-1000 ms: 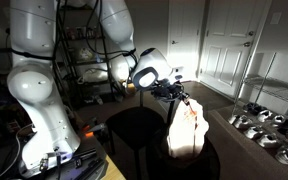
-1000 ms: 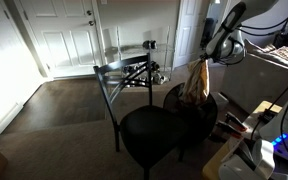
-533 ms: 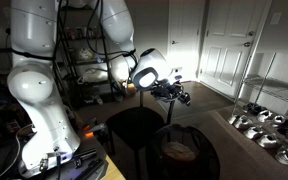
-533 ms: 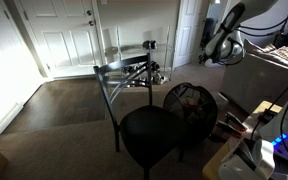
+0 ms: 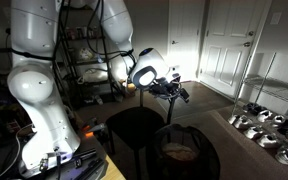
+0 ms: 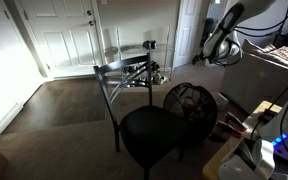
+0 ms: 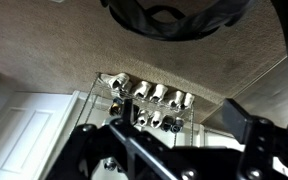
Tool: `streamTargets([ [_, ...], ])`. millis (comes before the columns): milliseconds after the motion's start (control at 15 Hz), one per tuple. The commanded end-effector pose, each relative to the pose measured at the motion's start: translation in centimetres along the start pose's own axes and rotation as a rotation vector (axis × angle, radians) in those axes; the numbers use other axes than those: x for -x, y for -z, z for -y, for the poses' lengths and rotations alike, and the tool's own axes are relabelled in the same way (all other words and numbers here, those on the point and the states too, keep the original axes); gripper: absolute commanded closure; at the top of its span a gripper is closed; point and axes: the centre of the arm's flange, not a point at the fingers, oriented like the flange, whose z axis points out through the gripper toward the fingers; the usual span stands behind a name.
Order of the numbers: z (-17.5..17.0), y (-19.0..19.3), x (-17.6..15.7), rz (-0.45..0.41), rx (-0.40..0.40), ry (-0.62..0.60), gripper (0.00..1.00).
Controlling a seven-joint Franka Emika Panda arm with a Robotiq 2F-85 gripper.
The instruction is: Put the peach t-shirt in the black bag.
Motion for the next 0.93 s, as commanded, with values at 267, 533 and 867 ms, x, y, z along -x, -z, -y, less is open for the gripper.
streamTargets([
  [267, 2.5, -0.2, -0.1, -0.004, -0.060, 0.054, 0.00],
  [533, 2.3, -0.2, -0.1, -0.004, -0.055, 0.054, 0.00],
  [867, 2.3, -0.2, -0.1, -0.004, -0.054, 0.054, 0.00],
])
